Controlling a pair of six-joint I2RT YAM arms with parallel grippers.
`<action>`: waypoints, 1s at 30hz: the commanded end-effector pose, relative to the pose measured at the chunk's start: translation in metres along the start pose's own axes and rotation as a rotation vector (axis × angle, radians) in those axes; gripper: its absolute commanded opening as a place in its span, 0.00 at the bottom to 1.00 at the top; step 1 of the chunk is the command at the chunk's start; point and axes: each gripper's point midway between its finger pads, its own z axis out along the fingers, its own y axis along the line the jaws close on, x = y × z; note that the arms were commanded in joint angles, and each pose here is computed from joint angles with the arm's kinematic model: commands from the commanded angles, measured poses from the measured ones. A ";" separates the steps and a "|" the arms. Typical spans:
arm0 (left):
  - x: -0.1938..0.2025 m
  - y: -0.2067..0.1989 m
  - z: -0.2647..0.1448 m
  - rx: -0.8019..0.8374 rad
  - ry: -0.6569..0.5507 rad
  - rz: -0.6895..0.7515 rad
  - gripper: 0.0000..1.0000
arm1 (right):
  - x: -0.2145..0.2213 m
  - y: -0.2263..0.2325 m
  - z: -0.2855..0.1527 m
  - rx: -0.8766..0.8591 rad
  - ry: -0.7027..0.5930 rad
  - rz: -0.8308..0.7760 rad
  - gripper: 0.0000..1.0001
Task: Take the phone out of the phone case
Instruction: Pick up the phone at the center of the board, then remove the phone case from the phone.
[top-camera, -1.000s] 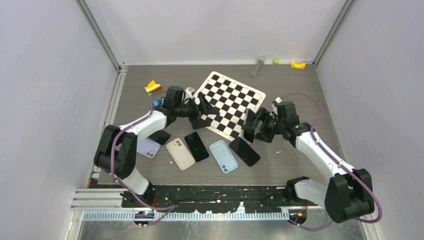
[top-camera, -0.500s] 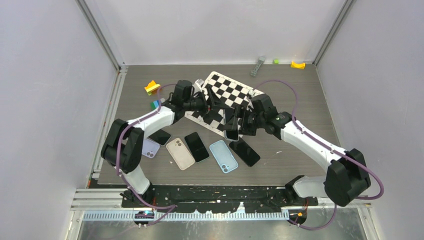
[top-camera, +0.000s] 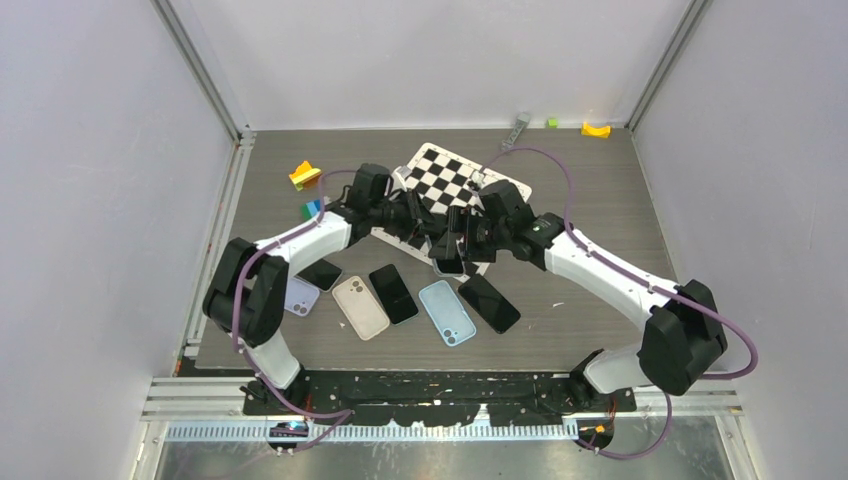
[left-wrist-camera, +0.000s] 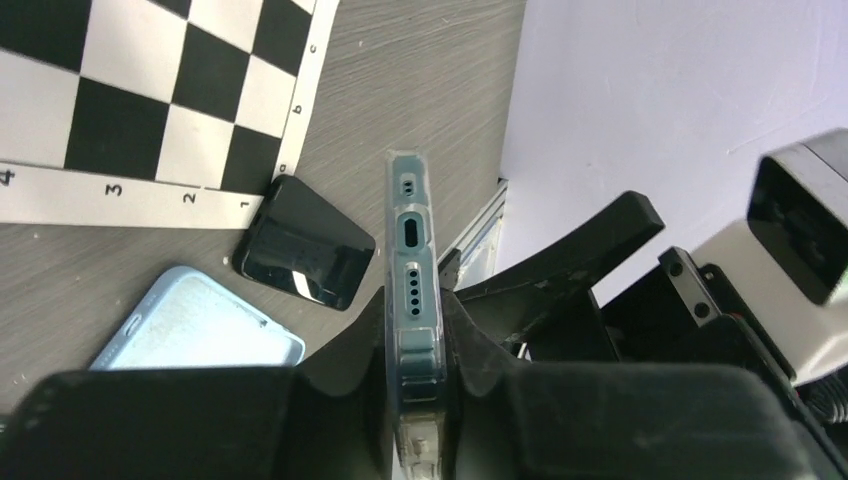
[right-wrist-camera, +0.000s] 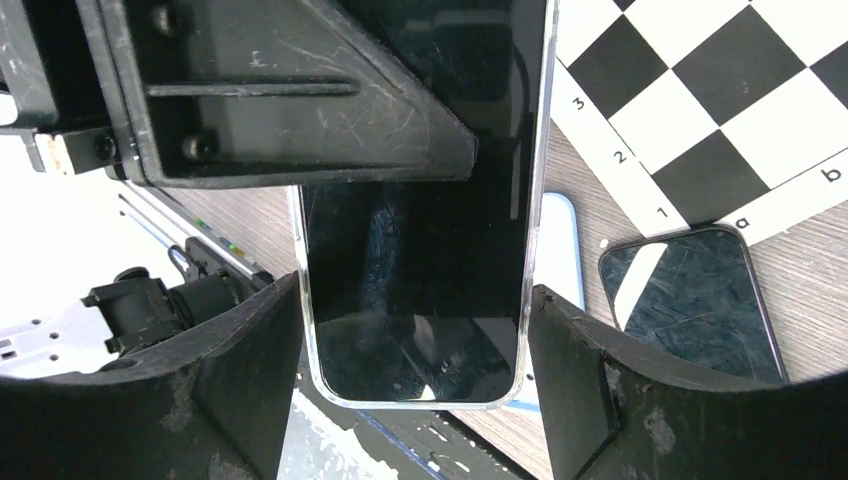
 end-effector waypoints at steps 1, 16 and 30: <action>-0.005 -0.017 -0.004 0.026 -0.003 0.050 0.04 | -0.030 0.032 -0.012 -0.073 -0.100 -0.065 0.49; -0.089 -0.082 -0.119 0.321 -0.255 0.043 0.00 | -0.070 0.078 -0.101 -0.279 -0.468 -0.015 1.00; -0.094 -0.176 -0.198 0.718 -0.353 0.016 0.00 | -0.103 0.170 -0.117 -0.658 -0.510 0.049 0.99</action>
